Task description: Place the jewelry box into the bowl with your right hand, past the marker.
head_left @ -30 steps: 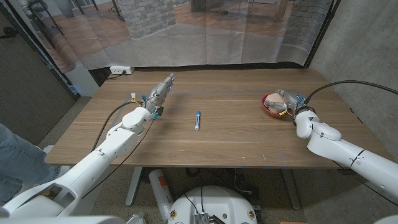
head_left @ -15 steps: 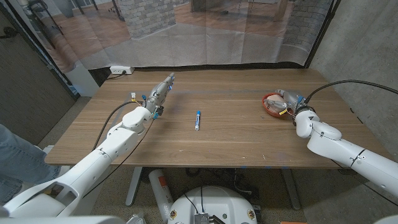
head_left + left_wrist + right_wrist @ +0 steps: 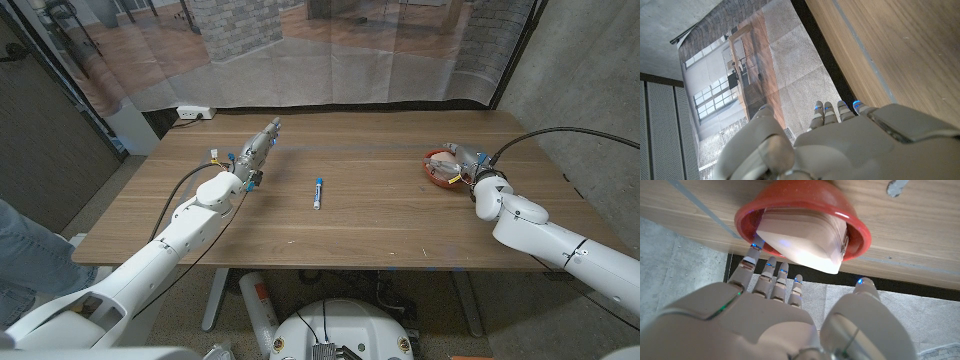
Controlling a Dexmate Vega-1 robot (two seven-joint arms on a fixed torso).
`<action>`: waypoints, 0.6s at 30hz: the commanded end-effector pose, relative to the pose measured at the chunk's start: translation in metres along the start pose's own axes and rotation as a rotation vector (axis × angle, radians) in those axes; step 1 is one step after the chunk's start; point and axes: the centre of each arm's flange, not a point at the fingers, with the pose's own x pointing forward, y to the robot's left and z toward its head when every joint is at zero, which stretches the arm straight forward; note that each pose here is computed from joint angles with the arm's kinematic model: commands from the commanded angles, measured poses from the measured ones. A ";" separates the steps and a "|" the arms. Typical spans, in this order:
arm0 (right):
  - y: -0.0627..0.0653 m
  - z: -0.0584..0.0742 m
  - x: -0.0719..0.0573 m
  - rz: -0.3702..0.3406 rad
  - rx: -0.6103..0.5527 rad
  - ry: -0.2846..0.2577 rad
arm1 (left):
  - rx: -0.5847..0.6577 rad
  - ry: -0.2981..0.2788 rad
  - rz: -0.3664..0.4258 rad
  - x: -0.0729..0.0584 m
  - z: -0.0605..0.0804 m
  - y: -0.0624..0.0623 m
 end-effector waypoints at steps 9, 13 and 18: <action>-0.020 0.015 -0.009 -0.065 -0.018 -0.049 | 0.000 -0.007 -0.008 0.003 0.001 0.002; -0.023 0.016 -0.009 -0.076 -0.012 -0.057 | -0.004 -0.010 -0.006 0.003 0.001 0.003; -0.029 0.021 -0.011 -0.103 -0.020 -0.070 | -0.004 -0.013 -0.010 0.004 0.002 0.003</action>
